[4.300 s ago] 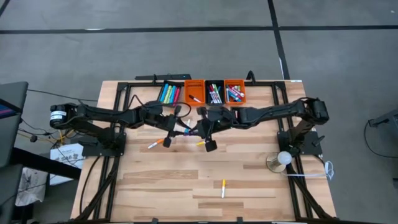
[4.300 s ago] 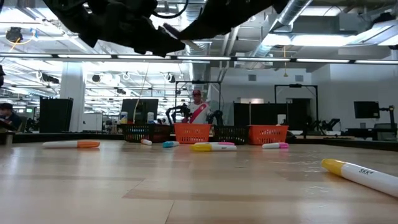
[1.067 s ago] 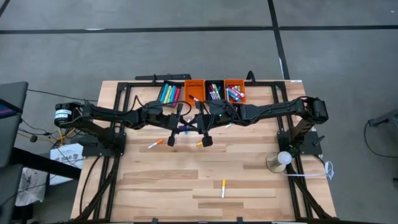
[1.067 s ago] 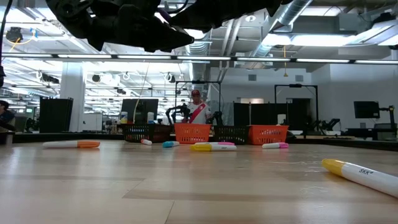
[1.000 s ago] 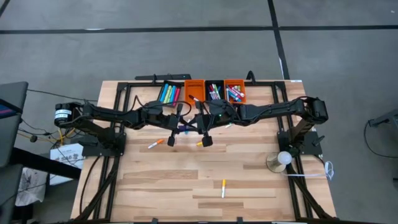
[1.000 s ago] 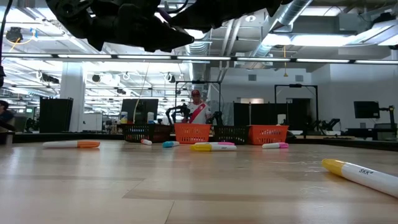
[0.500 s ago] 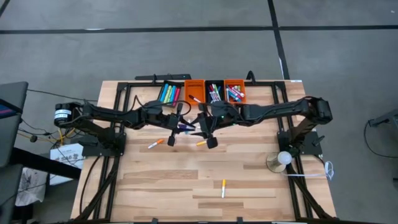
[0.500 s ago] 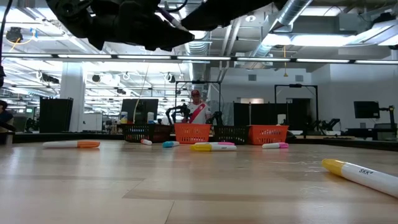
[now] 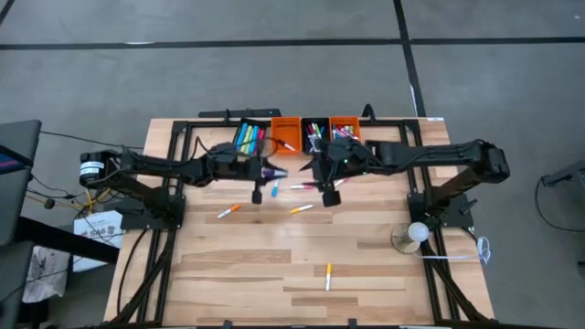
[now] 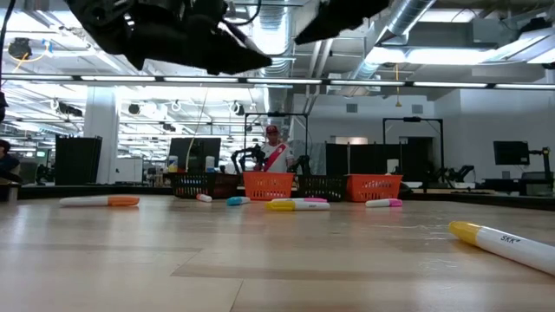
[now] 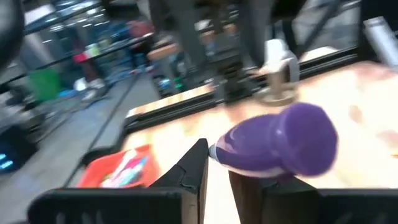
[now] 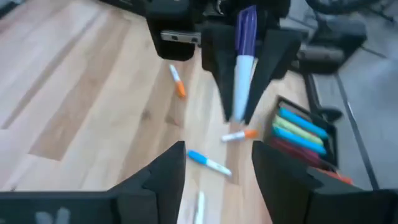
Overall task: Pick & Place Markers
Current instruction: Put the small violet highlighter pen into the left orange basket, then put the small yellow highlighter pen into the left orange basket
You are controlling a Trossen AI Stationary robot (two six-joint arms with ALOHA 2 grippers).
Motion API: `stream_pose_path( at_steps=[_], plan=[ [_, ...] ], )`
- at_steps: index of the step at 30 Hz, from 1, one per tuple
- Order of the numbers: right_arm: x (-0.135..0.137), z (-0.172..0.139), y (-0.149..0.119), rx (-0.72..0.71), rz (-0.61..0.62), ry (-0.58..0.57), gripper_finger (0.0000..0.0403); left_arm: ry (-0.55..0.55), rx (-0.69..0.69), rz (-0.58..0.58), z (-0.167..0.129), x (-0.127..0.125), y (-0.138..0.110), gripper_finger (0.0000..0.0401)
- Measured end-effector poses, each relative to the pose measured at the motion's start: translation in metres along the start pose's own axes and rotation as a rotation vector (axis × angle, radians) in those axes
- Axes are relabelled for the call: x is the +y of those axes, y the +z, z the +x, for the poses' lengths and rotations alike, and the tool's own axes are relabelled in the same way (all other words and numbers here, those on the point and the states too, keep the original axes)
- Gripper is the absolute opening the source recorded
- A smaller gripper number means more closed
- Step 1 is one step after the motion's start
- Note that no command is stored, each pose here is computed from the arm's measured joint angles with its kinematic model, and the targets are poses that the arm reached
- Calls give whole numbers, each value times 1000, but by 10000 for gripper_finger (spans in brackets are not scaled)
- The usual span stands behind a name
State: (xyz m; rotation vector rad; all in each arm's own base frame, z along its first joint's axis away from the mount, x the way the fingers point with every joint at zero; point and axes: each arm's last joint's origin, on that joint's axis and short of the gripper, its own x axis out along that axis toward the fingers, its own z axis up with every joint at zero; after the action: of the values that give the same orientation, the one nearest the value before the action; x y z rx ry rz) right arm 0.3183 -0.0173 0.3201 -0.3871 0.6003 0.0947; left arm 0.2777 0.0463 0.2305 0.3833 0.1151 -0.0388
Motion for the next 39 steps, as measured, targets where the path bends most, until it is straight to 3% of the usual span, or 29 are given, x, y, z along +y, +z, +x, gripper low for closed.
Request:
stream_pose_path(
  at_steps=[4,12,21,39],
  plan=[
    [-8,-11,-8,56,54,-10,158,103,25,-43,-5,22,-9,55],
    [-24,-9,-26,154,127,-26,133,330,10,-260,-13,75,-43,49],
    [-33,-3,-44,180,167,-53,128,422,65,-458,12,118,-80,61],
    [-26,3,-60,231,195,-32,127,413,139,-510,20,115,-95,63]
  ],
)
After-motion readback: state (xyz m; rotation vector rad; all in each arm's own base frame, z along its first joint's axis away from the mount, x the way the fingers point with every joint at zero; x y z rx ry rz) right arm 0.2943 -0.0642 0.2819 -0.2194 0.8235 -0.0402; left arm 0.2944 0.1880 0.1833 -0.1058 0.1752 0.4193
